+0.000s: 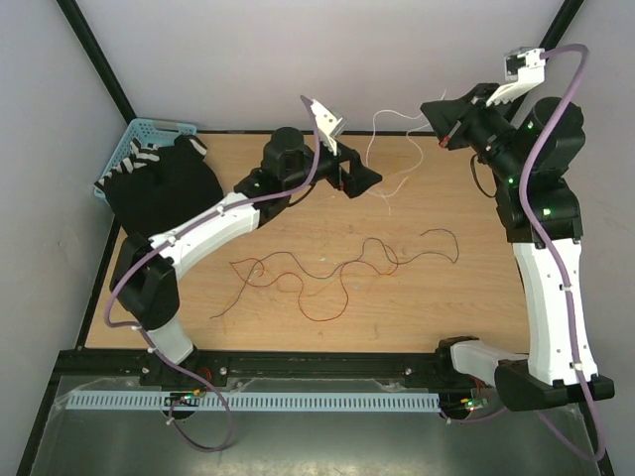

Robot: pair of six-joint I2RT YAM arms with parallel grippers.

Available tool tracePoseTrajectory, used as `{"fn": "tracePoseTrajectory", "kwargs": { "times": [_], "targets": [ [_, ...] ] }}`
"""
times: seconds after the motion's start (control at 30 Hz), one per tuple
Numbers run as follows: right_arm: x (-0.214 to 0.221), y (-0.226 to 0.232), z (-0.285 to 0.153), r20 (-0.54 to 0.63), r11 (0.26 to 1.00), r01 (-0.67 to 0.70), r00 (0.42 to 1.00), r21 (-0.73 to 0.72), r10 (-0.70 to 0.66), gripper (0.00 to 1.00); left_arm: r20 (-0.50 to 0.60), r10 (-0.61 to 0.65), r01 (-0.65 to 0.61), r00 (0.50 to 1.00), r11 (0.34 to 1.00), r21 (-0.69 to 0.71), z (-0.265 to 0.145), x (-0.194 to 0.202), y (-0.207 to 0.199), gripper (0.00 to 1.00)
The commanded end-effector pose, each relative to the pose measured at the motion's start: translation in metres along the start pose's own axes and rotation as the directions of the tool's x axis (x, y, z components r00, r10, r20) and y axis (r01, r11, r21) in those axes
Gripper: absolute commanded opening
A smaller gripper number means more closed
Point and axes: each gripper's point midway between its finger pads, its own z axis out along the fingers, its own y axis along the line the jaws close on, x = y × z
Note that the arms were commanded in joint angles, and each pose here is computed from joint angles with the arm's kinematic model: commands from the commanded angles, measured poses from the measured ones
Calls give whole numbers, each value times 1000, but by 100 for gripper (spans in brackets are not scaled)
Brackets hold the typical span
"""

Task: Zip-tie the wires
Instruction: Pick up the cable at the center of the board, then place the cable at the center of the board.

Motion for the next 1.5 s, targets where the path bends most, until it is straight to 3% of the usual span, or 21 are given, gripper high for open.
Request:
{"fn": "tracePoseTrajectory", "kwargs": {
  "times": [0.0,0.1,0.23,0.3,0.47,0.73,1.03,1.2,1.37,1.47],
  "targets": [
    [-19,18,-11,63,998,11,998,-55,-8,0,42,30,-30,999,999,-17,16,-9,6,99],
    [-22,20,-15,79,998,17,997,-55,-12,0,19,14,-15,1000,1000,24,28,5,3,88],
    [-24,24,-19,87,998,-22,996,-61,27,0,42,9,-10,999,1000,27,43,15,8,48],
    [-23,24,-21,91,998,-35,995,-61,41,0,74,12,-13,997,1000,18,48,15,13,34],
    [-16,19,-21,85,998,-42,995,-42,45,0,152,34,-41,988,998,44,50,1,9,32],
    [-12,14,-19,80,999,-40,996,-27,42,0,188,12,-30,982,995,95,36,4,-4,49],
    [-12,15,-21,82,999,-42,996,-27,44,0,256,-43,11,966,992,123,38,-2,-8,50],
    [-13,15,-21,84,999,-45,995,-26,47,0,276,-48,12,960,992,129,38,-6,-8,38],
    [-13,2,-21,100,999,-24,995,38,20,0,263,-38,8,964,993,115,36,3,-5,3],
    [-13,-18,-24,103,989,12,994,146,-27,0,237,-35,12,971,995,96,28,15,-2,0]
  ]
}}
